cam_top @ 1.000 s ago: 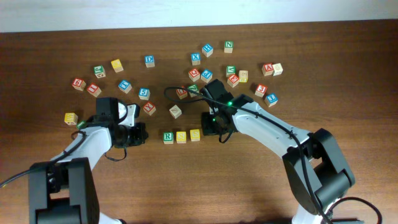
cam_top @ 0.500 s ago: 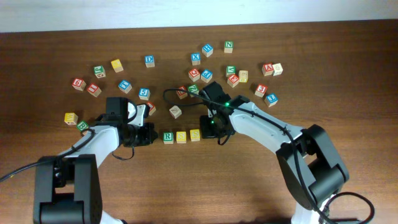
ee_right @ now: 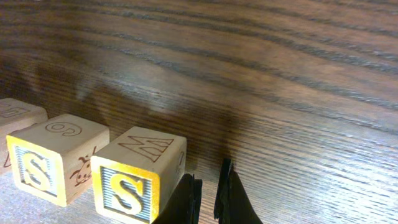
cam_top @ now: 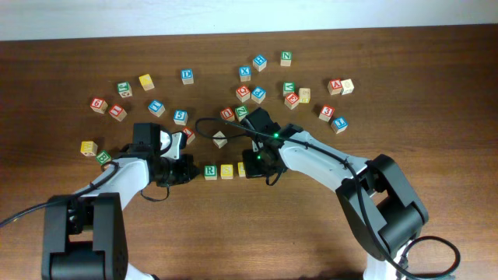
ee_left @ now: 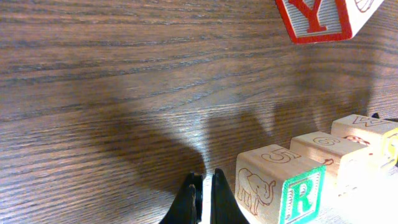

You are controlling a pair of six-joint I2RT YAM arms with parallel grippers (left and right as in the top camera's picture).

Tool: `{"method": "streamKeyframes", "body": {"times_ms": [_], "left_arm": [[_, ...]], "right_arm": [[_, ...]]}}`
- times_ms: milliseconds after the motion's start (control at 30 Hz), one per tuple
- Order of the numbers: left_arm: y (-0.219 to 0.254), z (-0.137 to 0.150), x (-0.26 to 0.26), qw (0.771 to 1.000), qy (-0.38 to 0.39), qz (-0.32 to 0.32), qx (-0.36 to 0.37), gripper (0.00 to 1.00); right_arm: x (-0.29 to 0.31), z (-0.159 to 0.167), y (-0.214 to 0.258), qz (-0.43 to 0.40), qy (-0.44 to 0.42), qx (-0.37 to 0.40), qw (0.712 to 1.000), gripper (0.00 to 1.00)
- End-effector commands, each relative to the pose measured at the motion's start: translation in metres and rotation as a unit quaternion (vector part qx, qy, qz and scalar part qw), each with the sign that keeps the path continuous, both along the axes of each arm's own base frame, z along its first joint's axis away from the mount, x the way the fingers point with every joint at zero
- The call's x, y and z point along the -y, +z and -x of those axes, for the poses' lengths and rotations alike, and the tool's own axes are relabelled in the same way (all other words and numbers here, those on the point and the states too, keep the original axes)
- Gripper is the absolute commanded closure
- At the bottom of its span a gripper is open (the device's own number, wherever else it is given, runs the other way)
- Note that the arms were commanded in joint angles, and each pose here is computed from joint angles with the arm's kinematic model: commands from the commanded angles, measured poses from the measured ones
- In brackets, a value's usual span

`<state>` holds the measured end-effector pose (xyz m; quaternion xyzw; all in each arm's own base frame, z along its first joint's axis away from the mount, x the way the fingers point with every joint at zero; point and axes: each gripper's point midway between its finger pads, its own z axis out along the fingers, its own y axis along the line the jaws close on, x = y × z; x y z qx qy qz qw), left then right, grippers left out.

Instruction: Spell out RSS

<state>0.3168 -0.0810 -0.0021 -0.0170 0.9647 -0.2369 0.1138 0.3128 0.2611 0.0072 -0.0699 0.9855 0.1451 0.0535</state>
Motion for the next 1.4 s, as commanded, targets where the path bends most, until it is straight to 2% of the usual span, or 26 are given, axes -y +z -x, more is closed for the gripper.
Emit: {"method": "streamKeyframes", "body": {"times_ms": [0,400,967,1200,1367], "left_arm": [[-0.004,0.007,0.006,1.000,-0.001,0.019,-0.015,1.00],[-0.005,0.007,0.030,1.000,-0.020,0.009,-0.008,1.00],[-0.004,0.006,0.030,1.000,-0.003,0.013,-0.016,1.00],[-0.005,0.006,0.029,1.000,0.000,0.009,-0.016,1.00],[-0.006,0.006,0.027,1.000,0.005,0.004,-0.018,1.00]], "right_arm": [[-0.004,0.009,-0.009,-0.003,0.007,-0.018,1.000,0.96],[-0.006,0.012,-0.009,-0.011,0.010,-0.025,1.000,0.96],[-0.010,0.015,-0.009,-0.007,0.035,-0.018,0.999,0.96],[0.022,-0.029,0.002,-0.007,-0.014,0.011,1.000,0.96],[-0.003,-0.060,0.027,-0.072,0.034,0.077,0.994,0.96]]}}
